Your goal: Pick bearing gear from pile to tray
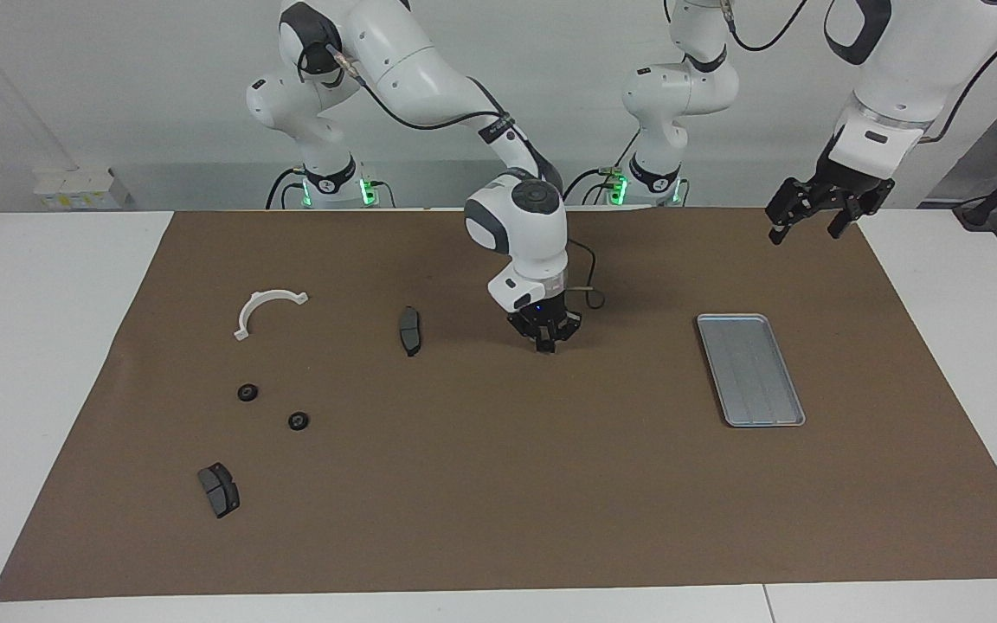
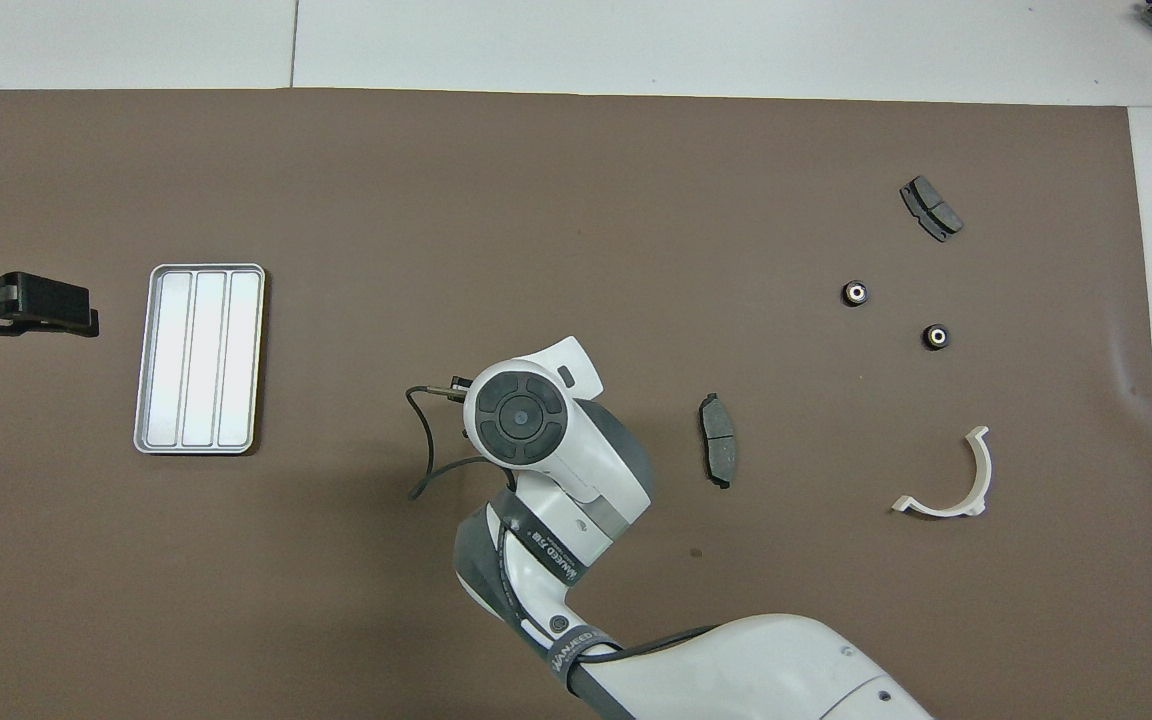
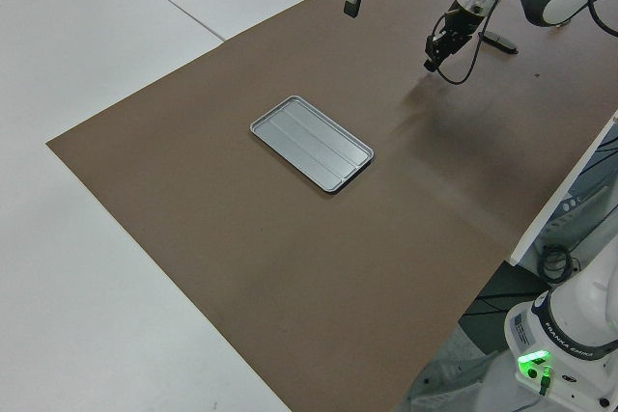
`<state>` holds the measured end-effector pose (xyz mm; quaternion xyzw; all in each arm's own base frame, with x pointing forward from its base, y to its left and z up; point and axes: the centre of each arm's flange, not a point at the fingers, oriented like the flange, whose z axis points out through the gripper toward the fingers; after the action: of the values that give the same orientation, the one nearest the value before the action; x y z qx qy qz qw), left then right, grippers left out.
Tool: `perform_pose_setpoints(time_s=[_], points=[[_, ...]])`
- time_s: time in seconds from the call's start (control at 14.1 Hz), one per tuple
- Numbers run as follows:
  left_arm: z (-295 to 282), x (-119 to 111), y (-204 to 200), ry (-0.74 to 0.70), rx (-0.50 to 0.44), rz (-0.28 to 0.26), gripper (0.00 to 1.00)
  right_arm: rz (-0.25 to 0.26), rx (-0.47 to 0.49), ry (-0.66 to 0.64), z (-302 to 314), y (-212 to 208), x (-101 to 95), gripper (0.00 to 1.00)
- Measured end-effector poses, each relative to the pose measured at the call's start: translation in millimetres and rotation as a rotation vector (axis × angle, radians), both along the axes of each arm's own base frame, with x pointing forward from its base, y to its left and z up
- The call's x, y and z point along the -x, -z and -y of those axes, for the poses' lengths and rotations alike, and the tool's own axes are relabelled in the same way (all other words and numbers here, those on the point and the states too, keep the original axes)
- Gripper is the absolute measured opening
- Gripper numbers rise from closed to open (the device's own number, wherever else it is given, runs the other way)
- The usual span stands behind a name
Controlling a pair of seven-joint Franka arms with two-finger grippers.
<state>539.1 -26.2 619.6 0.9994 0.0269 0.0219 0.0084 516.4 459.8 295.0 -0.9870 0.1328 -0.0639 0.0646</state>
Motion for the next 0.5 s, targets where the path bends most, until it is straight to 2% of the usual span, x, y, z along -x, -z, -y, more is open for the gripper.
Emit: perform_pose_setpoints(time_s=[0.21, 0.43, 0.5], points=[[0.1, 0.6, -0.8, 0.0, 0.0, 0.0, 1.0, 0.009, 0.002, 0.004, 2.4, -4.1, -5.0, 0.6], [-1.4, 1.1, -1.2, -0.003, 0.0, 0.0, 1.0, 0.033, 0.002, 0.029, 18.9, -15.5, -22.5, 0.95], [0.0, 1.4, -1.2, 0.0, 0.0, -0.001, 1.0, 0.041, 0.004, 0.035, 31.0, -23.2, -31.5, 1.0]])
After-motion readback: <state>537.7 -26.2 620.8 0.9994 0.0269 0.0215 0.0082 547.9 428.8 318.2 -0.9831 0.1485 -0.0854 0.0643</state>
